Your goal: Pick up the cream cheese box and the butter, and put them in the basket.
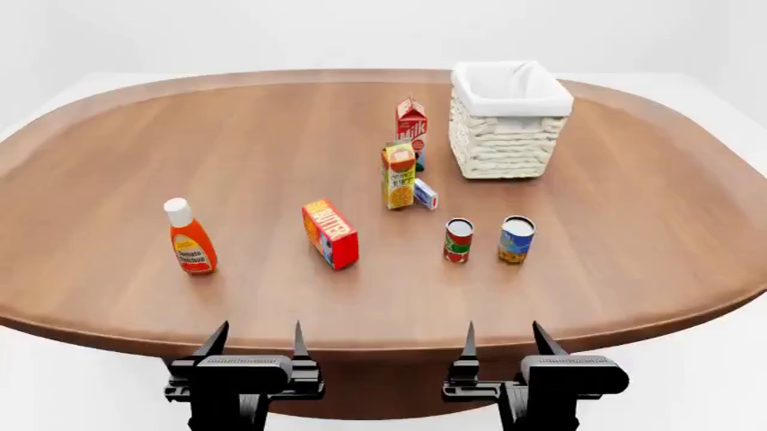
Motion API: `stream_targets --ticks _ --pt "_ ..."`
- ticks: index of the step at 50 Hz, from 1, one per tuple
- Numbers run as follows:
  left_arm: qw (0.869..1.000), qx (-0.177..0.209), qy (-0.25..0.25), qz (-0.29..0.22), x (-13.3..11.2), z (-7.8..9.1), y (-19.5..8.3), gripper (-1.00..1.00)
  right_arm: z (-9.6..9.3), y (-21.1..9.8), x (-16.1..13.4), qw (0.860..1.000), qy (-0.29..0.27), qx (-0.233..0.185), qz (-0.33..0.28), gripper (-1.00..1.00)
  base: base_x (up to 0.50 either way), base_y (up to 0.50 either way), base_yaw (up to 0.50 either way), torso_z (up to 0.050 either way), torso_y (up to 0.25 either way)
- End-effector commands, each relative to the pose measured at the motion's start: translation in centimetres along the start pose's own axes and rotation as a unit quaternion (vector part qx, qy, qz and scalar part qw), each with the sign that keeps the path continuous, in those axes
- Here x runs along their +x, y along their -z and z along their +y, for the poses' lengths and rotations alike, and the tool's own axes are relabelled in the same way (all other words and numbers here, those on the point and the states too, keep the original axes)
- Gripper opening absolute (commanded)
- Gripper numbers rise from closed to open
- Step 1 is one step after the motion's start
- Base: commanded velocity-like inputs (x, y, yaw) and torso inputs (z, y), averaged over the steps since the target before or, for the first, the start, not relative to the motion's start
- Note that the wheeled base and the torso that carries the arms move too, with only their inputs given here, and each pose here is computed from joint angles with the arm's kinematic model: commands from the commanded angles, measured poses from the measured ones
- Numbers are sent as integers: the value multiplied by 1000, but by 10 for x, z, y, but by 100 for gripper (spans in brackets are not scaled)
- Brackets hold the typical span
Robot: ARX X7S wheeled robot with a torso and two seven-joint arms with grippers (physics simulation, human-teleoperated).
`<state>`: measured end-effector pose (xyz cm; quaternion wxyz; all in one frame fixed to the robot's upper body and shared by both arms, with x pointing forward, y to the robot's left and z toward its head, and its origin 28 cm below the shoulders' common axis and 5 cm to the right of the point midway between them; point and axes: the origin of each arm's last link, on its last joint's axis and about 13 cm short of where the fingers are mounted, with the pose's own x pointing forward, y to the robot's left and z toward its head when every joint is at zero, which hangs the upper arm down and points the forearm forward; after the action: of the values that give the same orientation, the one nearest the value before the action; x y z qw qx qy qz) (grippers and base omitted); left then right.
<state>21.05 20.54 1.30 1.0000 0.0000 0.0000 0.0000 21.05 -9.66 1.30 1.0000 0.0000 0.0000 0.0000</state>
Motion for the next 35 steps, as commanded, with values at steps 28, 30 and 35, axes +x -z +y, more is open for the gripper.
stream_targets --ticks 28,30,35 --pt "1000 -8 -15 14 2 2 2 100 2 2 -2 1000 -3 -10 5 100 0 0 0 0 0" --pt "1000 -7 -13 14 1 1 2 100 3 2 -2 1000 -3 -10 6 100 0 0 0 0 0" --pt "1000 -7 -13 15 1 2 2 100 3 2 -2 1000 -3 -9 8 100 0 0 0 0 0"
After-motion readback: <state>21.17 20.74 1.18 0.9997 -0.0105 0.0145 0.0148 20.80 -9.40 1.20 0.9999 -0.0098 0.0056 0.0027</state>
